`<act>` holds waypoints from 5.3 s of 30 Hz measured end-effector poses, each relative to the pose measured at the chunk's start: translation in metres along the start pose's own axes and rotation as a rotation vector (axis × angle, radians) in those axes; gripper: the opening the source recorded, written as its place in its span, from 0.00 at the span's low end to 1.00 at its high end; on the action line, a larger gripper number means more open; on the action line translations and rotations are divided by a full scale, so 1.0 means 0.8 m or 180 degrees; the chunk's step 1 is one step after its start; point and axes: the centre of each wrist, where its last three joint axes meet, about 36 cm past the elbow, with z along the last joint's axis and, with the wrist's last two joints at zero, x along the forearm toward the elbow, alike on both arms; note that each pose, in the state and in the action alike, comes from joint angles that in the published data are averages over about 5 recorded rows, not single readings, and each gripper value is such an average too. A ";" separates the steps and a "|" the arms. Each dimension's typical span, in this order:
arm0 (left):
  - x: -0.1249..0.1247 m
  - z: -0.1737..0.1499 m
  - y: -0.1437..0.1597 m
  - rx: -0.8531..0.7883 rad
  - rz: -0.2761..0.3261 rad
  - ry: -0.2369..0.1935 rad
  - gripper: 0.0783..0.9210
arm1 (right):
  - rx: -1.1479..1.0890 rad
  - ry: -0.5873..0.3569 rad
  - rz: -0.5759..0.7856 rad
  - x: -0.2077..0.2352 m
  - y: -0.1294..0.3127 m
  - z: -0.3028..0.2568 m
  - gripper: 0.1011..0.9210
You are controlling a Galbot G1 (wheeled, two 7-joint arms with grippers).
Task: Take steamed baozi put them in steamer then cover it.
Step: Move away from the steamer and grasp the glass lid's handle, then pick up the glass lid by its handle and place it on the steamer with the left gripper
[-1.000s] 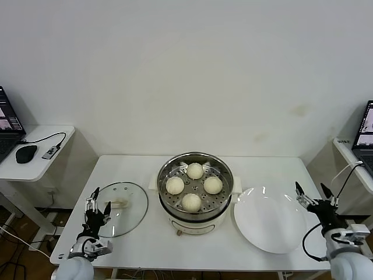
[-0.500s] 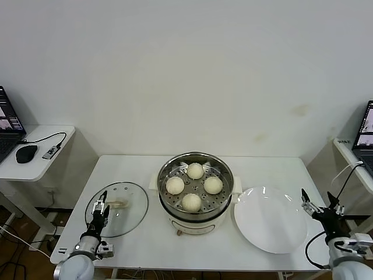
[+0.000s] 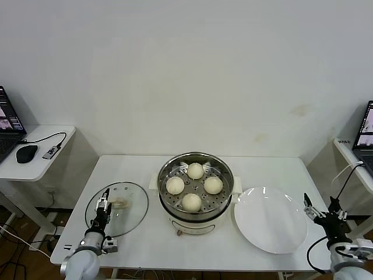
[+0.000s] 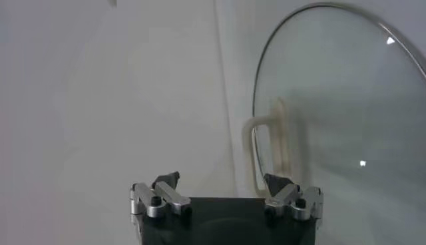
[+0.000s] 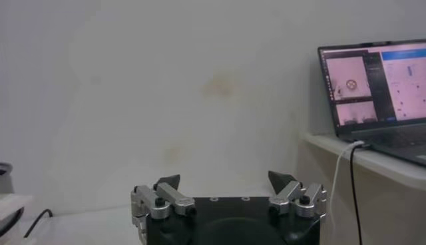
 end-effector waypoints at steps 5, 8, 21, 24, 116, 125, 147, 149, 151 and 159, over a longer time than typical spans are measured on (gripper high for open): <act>-0.007 -0.010 0.000 0.0059 0.0010 0.0067 0.88 | -0.0005 0.0000 0.0017 0.002 -0.001 0.001 0.88; -0.012 -0.014 0.000 0.0101 0.0000 0.0120 0.88 | 0.0000 0.0004 0.0025 0.003 -0.002 0.003 0.88; -0.033 -0.030 -0.002 0.0257 -0.0125 0.0320 0.88 | 0.0007 0.0018 0.0038 0.007 -0.002 0.008 0.88; -0.038 -0.032 -0.004 0.0298 -0.0149 0.0344 0.88 | 0.0014 0.0022 0.0036 0.008 -0.002 0.009 0.88; 0.045 -0.279 0.294 0.1120 -0.0458 0.0356 0.07 | 0.0239 0.0129 0.0254 0.007 0.005 0.020 0.88; 0.045 -0.345 0.304 0.1113 -0.0408 0.0009 0.07 | 0.0250 0.0148 0.0303 0.006 0.000 0.027 0.88; 0.040 -0.410 0.271 0.0767 -0.0359 -0.0082 0.07 | 0.0264 0.0148 0.0336 0.005 -0.005 0.030 0.88; 0.039 -0.411 0.268 0.0740 -0.0361 -0.0071 0.07 | 0.0265 0.0148 0.0336 0.005 -0.005 0.030 0.88; 0.038 -0.412 0.266 0.0716 -0.0361 -0.0061 0.07 | 0.0266 0.0148 0.0336 0.005 -0.005 0.030 0.88; 0.035 -0.414 0.258 0.0642 -0.0369 -0.0016 0.07 | 0.0269 0.0153 0.0334 0.005 -0.004 0.031 0.88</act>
